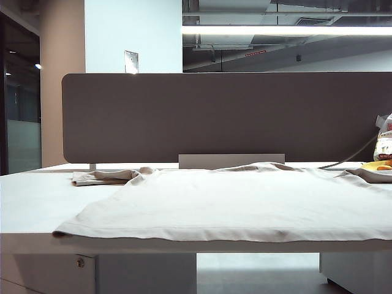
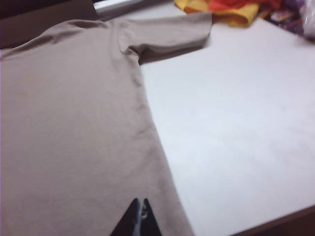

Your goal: Fold the bottom side of the T-shirt horizontally towards the center, about one-third of the way, then fold the sleeve back towards the center, creating a straight line along the edge of the T-shirt, and finally fold the bottom of the T-shirt up towards the top, creating a neat rectangle.

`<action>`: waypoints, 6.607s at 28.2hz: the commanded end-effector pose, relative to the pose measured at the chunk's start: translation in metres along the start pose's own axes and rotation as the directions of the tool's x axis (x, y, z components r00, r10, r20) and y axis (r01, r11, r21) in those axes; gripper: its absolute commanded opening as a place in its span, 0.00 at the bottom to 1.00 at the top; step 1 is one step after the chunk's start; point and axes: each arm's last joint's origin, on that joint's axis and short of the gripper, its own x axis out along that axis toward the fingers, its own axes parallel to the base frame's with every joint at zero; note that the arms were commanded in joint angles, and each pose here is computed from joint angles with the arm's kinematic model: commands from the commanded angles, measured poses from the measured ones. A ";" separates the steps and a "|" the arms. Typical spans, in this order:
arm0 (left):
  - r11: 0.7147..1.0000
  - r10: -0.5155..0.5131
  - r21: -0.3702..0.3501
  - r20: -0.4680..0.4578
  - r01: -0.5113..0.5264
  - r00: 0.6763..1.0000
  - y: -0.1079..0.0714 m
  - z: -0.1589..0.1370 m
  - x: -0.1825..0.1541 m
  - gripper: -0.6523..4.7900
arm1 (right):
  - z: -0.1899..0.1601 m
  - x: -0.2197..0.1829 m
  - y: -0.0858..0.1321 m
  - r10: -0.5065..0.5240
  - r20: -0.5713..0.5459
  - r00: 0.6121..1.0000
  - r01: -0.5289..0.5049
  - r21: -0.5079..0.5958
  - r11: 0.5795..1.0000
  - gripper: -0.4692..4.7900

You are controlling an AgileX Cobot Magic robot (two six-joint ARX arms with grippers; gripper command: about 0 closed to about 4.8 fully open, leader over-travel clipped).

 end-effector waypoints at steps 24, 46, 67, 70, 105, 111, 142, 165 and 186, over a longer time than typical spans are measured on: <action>0.985 -0.155 -0.122 -0.288 0.124 0.945 -0.002 0.022 0.059 0.40 | -0.017 0.034 -0.058 0.057 -0.361 0.931 0.100 0.401 0.911 0.62; 0.950 -0.255 -0.267 -0.374 0.159 0.892 -0.013 0.011 0.066 0.60 | -0.036 0.066 -0.065 0.135 -0.475 0.869 0.127 0.479 0.868 0.62; 0.947 -0.230 -0.306 -0.451 0.093 0.862 -0.003 -0.004 0.090 0.75 | -0.042 0.079 -0.068 0.176 -0.481 0.859 0.106 0.503 0.858 0.63; 0.948 -0.231 -0.304 -0.448 0.095 0.864 -0.004 -0.001 0.093 0.75 | -0.045 0.082 -0.069 0.185 -0.489 0.852 0.108 0.510 0.853 0.63; 0.916 -0.363 -0.328 -0.438 0.230 0.822 -0.011 0.014 0.108 0.11 | -0.034 0.092 -0.064 0.362 -0.360 0.860 -0.078 0.608 0.790 0.08; 0.918 -0.369 -0.298 -0.399 0.262 0.839 -0.016 0.031 0.114 0.11 | -0.019 0.097 -0.062 0.400 -0.323 0.858 -0.132 0.613 0.779 0.08; 0.985 -0.167 -0.092 -0.243 0.149 0.956 -0.014 0.130 0.177 0.11 | 0.062 0.183 -0.027 0.476 -0.274 0.836 -0.269 0.552 0.789 0.08; 0.997 -0.074 -0.047 -0.215 0.065 0.974 -0.005 0.155 0.232 0.11 | 0.083 0.245 -0.030 0.472 -0.234 0.850 -0.295 0.530 0.795 0.08; 0.999 0.029 0.025 -0.350 -0.022 0.936 -0.001 0.151 0.220 0.92 | 0.066 0.248 -0.039 0.550 -0.313 0.774 -0.339 0.528 0.778 0.55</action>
